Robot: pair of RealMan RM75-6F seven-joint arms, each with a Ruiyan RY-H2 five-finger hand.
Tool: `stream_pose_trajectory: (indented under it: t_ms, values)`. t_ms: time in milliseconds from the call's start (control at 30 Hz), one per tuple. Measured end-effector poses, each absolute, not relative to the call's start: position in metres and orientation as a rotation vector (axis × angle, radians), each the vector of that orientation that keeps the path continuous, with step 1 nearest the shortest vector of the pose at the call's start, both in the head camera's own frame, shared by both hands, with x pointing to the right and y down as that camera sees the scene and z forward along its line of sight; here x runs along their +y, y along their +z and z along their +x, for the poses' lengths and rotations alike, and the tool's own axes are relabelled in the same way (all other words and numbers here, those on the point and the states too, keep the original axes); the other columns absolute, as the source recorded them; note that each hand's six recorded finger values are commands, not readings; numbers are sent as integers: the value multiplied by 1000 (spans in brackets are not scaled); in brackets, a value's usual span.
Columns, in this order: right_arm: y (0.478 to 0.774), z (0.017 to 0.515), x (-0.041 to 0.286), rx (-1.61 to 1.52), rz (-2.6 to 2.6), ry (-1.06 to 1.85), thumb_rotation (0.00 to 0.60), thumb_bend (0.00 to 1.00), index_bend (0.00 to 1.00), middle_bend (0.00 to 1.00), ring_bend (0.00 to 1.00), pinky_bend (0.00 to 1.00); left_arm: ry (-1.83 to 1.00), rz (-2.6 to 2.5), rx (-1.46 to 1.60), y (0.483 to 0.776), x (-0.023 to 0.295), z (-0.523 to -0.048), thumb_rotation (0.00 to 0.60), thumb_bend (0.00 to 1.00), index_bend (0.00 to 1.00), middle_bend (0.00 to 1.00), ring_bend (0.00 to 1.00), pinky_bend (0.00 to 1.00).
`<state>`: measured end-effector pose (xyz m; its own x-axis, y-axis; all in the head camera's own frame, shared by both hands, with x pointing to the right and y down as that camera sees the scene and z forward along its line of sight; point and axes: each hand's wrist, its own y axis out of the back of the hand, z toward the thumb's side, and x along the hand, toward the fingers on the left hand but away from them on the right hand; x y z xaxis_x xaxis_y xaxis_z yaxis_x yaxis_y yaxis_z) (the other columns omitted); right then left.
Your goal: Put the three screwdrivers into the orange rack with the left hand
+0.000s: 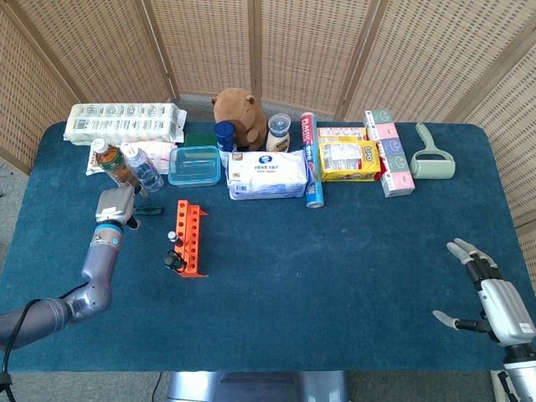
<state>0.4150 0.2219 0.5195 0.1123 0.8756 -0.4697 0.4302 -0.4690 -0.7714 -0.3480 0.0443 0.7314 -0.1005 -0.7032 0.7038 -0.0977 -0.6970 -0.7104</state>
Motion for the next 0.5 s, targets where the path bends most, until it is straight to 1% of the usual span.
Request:
stream_pose_trajectory:
  t_ms: [100,500]
  values:
    - [519,417,220,-1278,-1940,1325,600,19,66,29,0,0,-1852,-1741,874,736,43,-345,600,274,327,1000,1000,1000]
    - [519,419,219,-1287,-1947,1324,600,19,67,28,0,0,-1866,-1741,855,750,47,-339,600,292,349,1000,1000,1000]
